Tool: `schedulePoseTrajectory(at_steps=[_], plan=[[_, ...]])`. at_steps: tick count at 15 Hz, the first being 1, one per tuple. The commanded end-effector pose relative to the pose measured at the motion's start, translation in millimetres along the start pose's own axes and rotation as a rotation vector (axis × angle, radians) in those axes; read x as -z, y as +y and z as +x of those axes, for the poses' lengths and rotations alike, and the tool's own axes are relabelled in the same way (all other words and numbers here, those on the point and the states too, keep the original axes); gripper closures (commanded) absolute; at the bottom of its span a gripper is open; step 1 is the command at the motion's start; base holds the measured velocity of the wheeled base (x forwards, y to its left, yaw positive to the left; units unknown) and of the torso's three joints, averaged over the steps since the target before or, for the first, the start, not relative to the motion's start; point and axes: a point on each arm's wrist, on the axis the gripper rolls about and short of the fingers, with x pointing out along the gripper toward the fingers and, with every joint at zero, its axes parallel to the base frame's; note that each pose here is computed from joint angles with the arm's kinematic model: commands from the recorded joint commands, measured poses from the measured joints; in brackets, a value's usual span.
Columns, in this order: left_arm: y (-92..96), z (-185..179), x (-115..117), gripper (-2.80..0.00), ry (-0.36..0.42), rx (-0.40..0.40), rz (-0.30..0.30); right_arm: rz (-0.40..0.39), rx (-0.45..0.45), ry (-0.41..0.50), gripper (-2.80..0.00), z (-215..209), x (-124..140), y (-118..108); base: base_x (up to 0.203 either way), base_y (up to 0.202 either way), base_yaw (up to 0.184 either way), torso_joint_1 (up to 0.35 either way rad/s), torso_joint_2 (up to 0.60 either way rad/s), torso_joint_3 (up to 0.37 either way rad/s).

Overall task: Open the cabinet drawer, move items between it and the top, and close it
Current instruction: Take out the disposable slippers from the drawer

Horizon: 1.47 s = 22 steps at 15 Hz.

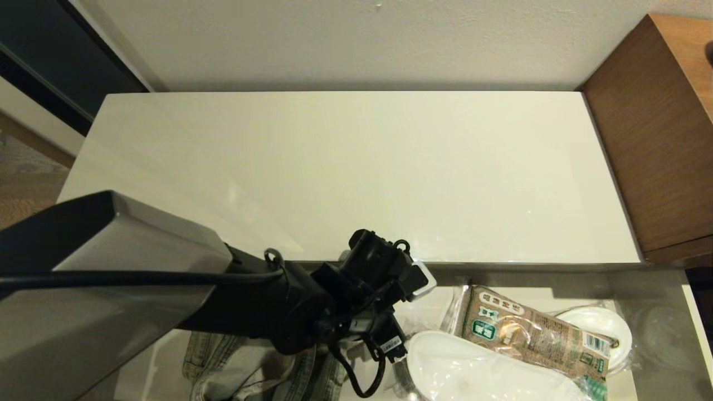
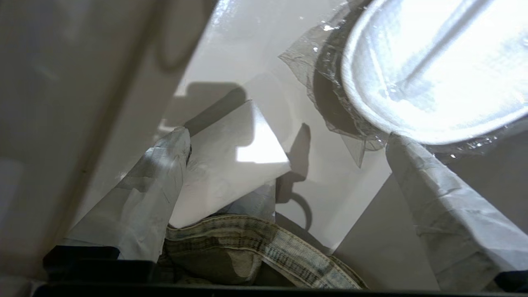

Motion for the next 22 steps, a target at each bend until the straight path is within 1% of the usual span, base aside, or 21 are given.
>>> schedulePoseTrajectory(at_steps=[1,2,4,5,7,8,10,11,12,13,14,15,16,18,20,22], plan=[[-1.9,0.8,1.1,-2.8,0.013,0.007,0.039,0.0,0.0,-0.02,0.0,-1.5,0.9,0.0,0.0,0.0,0.0,0.0,0.0,0.0],[-5.5,1.2,-0.4,-2.8,0.016,0.015,0.057,0.0,0.0,-0.02,0.0,-1.5,0.9,0.0,0.0,0.0,0.0,0.0,0.0,0.0],[-5.5,1.2,-0.4,-2.8,0.016,0.015,0.057,0.0,0.0,-0.02,0.0,-1.5,0.9,0.0,0.0,0.0,0.0,0.0,0.0,0.0],[-8.9,2.0,0.8,-2.8,0.029,0.018,0.065,0.0,0.0,-0.02,0.0,-1.5,0.9,0.0,0.0,0.0,0.0,0.0,0.0,0.0],[-30.4,7.8,2.1,-2.8,0.065,0.049,0.113,0.0,0.0,-0.02,0.0,-1.5,0.9,0.0,0.0,0.0,0.0,0.0,0.0,0.0],[-35.2,7.8,-0.4,-2.8,0.061,0.053,0.123,0.0,0.0,-0.02,0.0,-1.5,0.9,0.0,0.0,0.0,0.0,0.0,0.0,0.0],[-37.2,7.2,-0.6,-2.8,0.061,0.051,0.119,0.0,0.0,-0.02,0.0,-1.5,0.9,0.0,0.0,0.0,0.0,0.0,0.0,0.0],[-53.0,4.0,-0.2,-2.8,0.069,0.062,0.126,0.0,-0.002,-0.02,0.0,-1.5,0.9,-0.1,0.0,0.0,0.0,0.0,0.0,0.0],[-62.8,1.5,1.2,-2.8,0.077,0.062,0.122,0.0,-0.002,-0.02,0.0,-1.5,0.9,-0.1,0.0,0.0,0.0,0.0,0.0,0.0],[-64.0,1.9,1.4,-2.8,0.077,0.06,0.121,0.0,0.0,-0.02,0.0,-1.5,0.9,0.0,0.0,0.0,0.0,0.0,0.0,0.0],[-76.8,3.8,5.2,-2.8,0.085,0.065,0.138,0.0,0.0,-0.02,0.0,-1.5,0.9,0.0,0.0,0.0,0.0,0.0,0.0,0.0],[-84.5,6.5,7.4,-2.8,0.088,0.058,0.145,0.0,0.0,-0.02,0.0,-1.5,0.9,0.0,0.0,0.0,0.0,0.0,0.0,0.0],[-84.5,6.5,7.4,-2.8,0.088,0.058,0.145,0.0,0.0,-0.02,0.0,-1.5,0.9,0.0,0.0,0.0,0.0,0.0,0.0,0.0],[-95.6,11.6,14.2,-2.8,0.119,0.069,0.175,0.0,0.0,-0.02,0.0,-1.5,0.9,0.0,0.0,0.0,0.0,0.0,0.0,0.0],[-100.2,20.1,15.1,-2.8,0.131,0.07,0.182,0.0,0.0,-0.02,0.0,-1.5,0.9,0.0,0.0,0.0,0.0,0.0,0.0,0.0],[-102.3,21.8,14.3,-2.8,0.137,0.05,0.185,0.0,0.0,-0.02,0.0,-1.5,0.9,0.0,0.0,0.0,0.0,0.0,0.0,0.0]])
